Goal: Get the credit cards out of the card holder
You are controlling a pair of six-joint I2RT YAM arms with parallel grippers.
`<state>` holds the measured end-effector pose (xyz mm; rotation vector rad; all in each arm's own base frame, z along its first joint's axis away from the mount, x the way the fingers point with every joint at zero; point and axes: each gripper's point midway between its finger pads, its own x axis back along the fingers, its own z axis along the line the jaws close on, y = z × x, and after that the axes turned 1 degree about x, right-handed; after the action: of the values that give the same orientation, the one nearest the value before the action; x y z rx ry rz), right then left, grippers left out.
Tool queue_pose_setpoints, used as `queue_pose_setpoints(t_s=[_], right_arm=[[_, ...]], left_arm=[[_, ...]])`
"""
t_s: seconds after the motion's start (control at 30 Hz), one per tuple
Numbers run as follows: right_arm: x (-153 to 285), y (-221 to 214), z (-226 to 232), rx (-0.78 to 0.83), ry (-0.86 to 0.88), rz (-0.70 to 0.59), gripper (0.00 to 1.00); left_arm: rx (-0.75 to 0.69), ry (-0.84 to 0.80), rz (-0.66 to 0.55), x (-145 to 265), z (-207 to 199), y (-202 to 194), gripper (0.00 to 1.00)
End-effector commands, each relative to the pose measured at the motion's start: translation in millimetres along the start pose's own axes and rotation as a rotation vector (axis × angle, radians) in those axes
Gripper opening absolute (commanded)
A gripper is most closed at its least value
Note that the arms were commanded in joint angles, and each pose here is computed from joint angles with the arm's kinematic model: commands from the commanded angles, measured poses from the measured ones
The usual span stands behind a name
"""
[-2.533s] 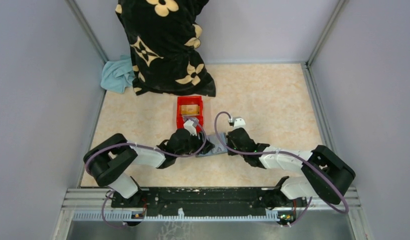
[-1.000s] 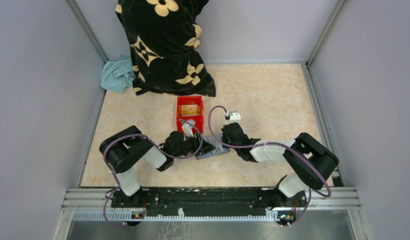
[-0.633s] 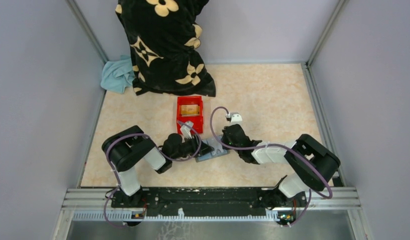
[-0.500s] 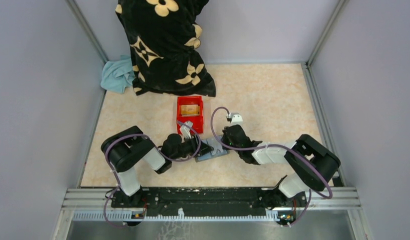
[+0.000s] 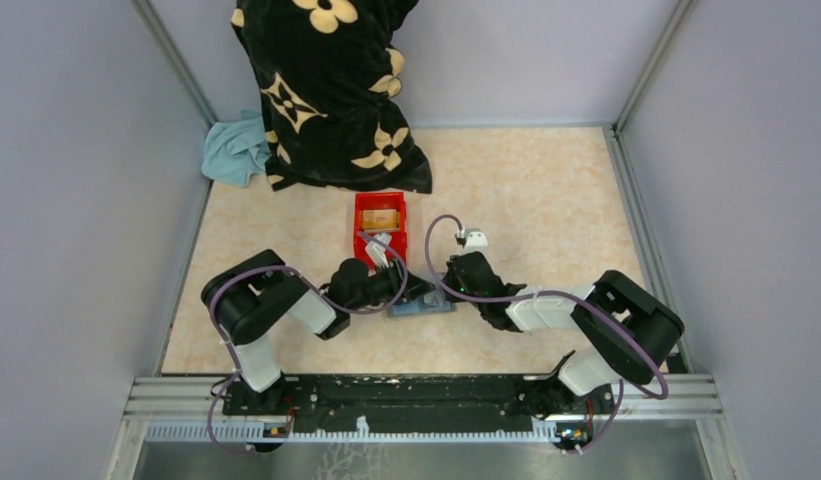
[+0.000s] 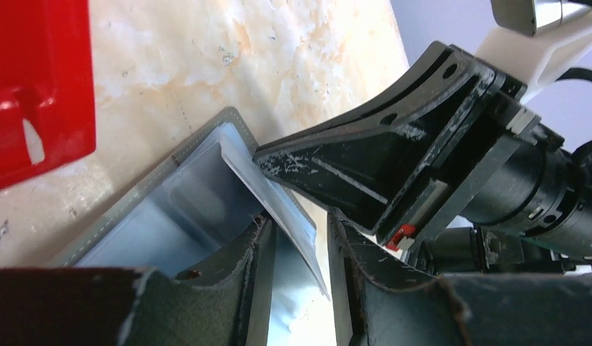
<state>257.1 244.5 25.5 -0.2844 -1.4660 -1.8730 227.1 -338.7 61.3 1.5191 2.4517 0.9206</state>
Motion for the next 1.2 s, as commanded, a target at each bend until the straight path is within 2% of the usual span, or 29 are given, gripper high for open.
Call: queue_pose_setpoints(t_s=[0.0, 0.4, 0.6, 1.17], right_arm=[[16, -56, -7, 0.019, 0.006, 0.201, 0.00], [18, -60, -8, 0.016, -0.004, 0.215, 0.00], [17, -61, -10, 0.017, -0.013, 0.218, 0.00], [13, -64, -8, 0.038, 0.007, 0.227, 0.00]], left_arm=[[-0.010, -0.044, -0.020, -11, -14, 13, 0.38], [0.080, 0.011, 0.048, -13, 11, -5, 0.36], [0.088, 0.014, 0.060, -7, 15, -8, 0.28], [0.114, 0.049, -0.019, 46, 36, 2, 0.29]])
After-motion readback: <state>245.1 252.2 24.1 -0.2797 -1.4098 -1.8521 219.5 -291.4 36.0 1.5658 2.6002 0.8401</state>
